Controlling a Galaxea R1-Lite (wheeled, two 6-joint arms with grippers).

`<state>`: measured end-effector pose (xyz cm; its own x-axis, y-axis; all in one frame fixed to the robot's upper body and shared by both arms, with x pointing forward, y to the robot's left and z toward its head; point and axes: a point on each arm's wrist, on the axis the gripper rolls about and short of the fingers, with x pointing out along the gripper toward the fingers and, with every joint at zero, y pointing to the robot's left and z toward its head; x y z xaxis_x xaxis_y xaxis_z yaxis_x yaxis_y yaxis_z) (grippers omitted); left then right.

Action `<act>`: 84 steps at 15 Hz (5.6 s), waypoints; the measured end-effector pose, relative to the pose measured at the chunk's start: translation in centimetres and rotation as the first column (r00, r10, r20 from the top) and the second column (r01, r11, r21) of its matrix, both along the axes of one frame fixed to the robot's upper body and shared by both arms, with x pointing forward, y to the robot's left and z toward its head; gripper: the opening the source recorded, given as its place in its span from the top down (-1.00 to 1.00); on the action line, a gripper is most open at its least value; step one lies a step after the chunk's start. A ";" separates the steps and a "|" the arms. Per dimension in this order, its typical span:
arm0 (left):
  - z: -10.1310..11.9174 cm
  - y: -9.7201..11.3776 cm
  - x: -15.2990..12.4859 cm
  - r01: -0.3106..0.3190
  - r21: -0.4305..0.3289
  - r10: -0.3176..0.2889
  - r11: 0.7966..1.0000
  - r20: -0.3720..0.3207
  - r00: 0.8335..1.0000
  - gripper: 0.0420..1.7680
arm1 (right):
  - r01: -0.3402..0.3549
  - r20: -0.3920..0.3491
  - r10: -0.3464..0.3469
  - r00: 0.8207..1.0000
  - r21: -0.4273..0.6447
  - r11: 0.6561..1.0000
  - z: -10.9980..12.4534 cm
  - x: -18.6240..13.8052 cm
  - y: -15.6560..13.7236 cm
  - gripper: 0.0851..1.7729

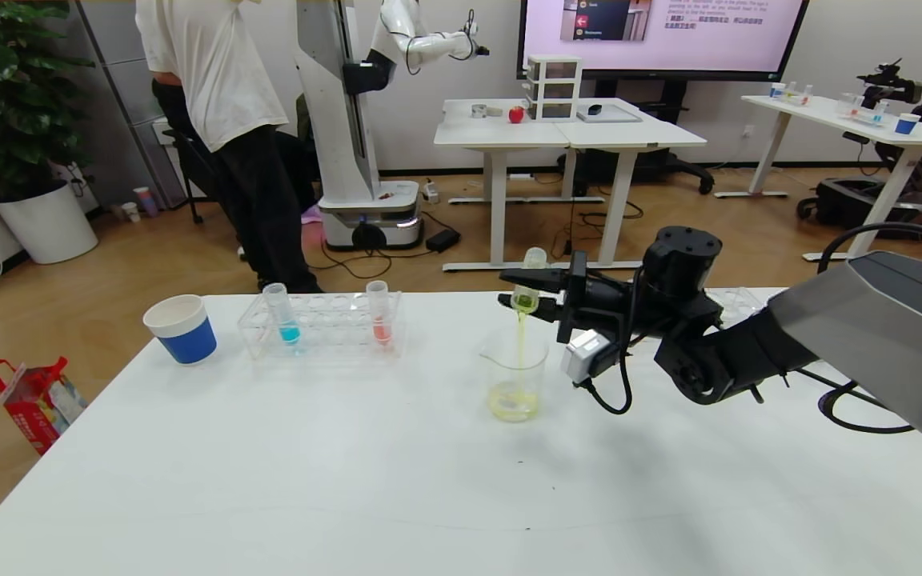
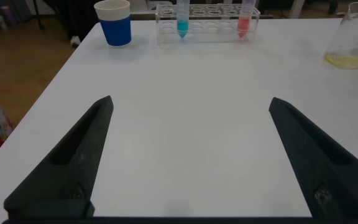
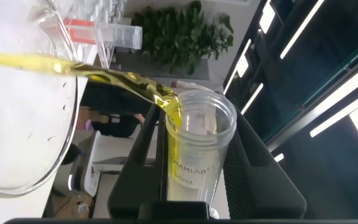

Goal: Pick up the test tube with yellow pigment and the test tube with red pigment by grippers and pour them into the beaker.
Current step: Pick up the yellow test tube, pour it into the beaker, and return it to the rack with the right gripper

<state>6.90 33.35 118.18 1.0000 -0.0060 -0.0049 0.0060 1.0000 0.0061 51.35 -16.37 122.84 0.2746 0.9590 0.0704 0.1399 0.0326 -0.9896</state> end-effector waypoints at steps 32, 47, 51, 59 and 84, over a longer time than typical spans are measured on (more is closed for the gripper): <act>0.0 0.0 0.0 0.000 0.000 0.000 1.000 0.000 1.000 -0.98 | 0.782 -0.860 0.149 0.488 0.507 0.362 6.2 -4.3 -3.1 0.50; 0.0 0.0 0.0 0.000 0.000 0.000 1.000 0.000 1.000 -0.98 | 0.935 -0.929 0.119 0.349 0.354 0.022 10.2 -5.0 -17.2 0.50; 0.0 0.0 0.0 0.000 0.000 0.000 1.000 0.000 1.000 -0.98 | 0.939 -0.944 0.051 0.327 0.318 -0.130 9.3 -4.5 -23.7 0.50; 0.0 0.0 0.0 0.000 0.000 0.000 1.000 0.000 1.000 -0.98 | 0.927 -0.966 -0.011 0.259 0.251 -0.280 5.1 -3.0 -30.6 0.50; 0.0 0.0 0.0 0.000 0.000 0.000 1.000 0.000 1.000 -0.98 | 0.931 -0.934 0.051 0.354 0.346 -0.119 3.1 -0.5 -24.0 -0.96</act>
<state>6.90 33.34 118.18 1.0000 -0.0064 -0.0049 0.0064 1.0000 0.0057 50.83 -40.34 125.92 0.9830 -0.1699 0.0693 0.1723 0.9846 -0.0303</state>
